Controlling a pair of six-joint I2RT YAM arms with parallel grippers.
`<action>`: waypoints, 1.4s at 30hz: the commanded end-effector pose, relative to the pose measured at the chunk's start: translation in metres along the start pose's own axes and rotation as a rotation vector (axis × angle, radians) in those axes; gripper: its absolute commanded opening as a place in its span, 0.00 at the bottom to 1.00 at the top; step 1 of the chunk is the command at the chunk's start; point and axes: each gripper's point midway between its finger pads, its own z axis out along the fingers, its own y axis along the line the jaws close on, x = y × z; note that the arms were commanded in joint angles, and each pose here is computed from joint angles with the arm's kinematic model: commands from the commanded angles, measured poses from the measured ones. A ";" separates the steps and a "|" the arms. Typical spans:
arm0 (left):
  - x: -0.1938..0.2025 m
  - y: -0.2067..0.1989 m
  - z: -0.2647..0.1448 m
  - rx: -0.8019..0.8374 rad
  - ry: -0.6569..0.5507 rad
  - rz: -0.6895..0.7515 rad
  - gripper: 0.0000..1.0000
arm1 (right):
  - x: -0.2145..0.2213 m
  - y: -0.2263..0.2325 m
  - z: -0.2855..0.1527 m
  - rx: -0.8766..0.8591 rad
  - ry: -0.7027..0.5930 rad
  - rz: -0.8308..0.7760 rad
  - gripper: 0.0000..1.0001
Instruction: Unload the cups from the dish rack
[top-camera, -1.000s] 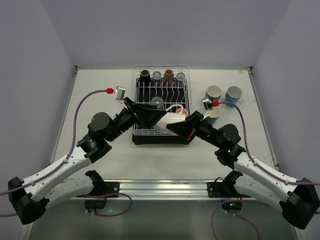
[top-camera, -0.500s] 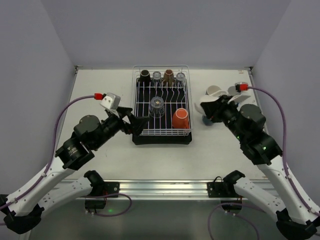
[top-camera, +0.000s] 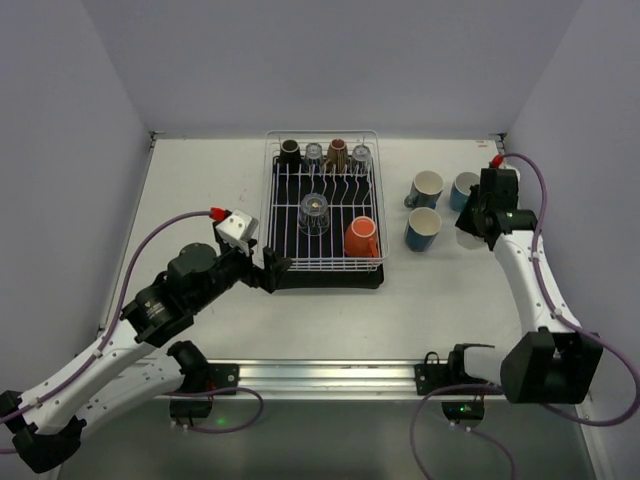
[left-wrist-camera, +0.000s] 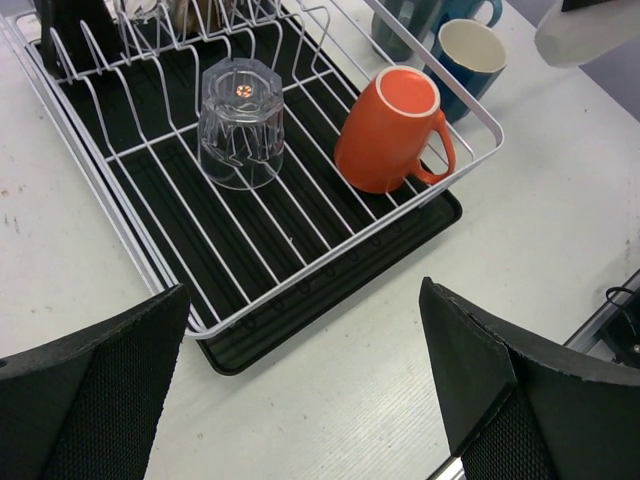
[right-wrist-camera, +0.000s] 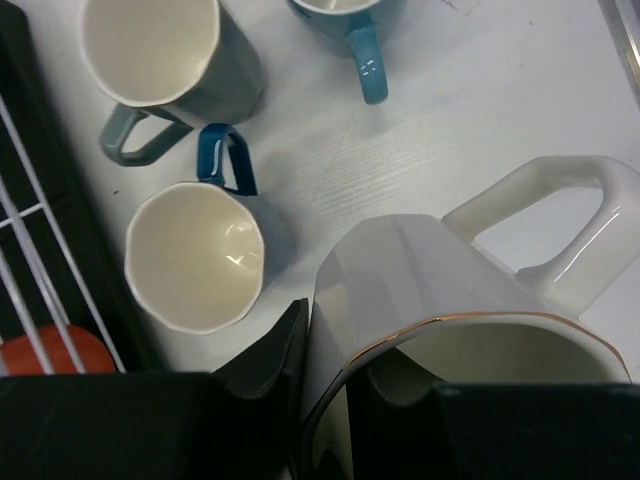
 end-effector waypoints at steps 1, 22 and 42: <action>0.001 -0.005 -0.002 0.039 0.000 0.040 1.00 | -0.031 0.007 0.018 -0.045 -0.056 -0.005 0.00; 0.010 -0.005 0.009 0.044 0.048 0.047 1.00 | 0.028 0.000 0.108 0.005 0.148 0.037 0.30; 0.008 0.012 0.011 -0.040 0.035 0.036 1.00 | 0.022 0.140 -0.093 -0.722 -0.157 -0.262 0.80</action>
